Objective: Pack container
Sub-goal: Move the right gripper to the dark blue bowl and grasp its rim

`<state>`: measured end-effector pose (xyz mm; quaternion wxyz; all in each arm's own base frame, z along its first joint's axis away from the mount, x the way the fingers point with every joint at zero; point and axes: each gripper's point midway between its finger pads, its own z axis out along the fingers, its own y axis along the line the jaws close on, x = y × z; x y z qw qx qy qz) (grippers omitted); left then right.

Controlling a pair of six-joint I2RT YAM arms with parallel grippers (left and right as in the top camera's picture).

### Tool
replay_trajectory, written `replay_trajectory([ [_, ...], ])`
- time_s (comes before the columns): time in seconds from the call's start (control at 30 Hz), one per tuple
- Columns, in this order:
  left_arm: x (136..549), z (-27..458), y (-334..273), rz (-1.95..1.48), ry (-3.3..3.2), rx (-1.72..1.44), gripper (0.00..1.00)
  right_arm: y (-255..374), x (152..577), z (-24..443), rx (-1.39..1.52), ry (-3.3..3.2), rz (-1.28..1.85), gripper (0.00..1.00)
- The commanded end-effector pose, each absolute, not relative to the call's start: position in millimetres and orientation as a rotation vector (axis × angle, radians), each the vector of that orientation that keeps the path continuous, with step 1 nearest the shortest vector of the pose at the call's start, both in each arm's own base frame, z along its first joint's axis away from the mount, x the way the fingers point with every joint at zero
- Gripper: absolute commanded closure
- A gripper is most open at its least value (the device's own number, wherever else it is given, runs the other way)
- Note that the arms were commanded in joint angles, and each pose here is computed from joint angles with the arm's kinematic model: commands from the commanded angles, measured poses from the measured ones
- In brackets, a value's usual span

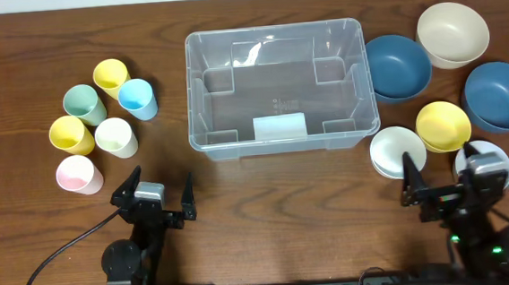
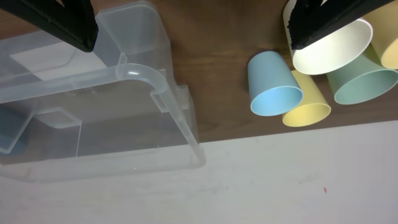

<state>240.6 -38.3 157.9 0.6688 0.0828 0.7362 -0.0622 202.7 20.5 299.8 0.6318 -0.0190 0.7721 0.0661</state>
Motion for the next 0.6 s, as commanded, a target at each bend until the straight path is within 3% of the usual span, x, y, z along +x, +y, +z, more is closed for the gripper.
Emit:
replay_trajectory([
  [0.0,241,142,-40,-0.155,1.697,0.189,0.02,23,218,326,-0.042,1.881,0.171,0.01],
  [0.3,241,142,-40,-0.156,1.697,0.189,0.02,39,292,317,-0.114,2.368,0.306,0.01],
  [0.57,241,142,-40,-0.156,1.697,0.189,0.02,54,336,260,-0.043,2.598,0.514,0.01],
])
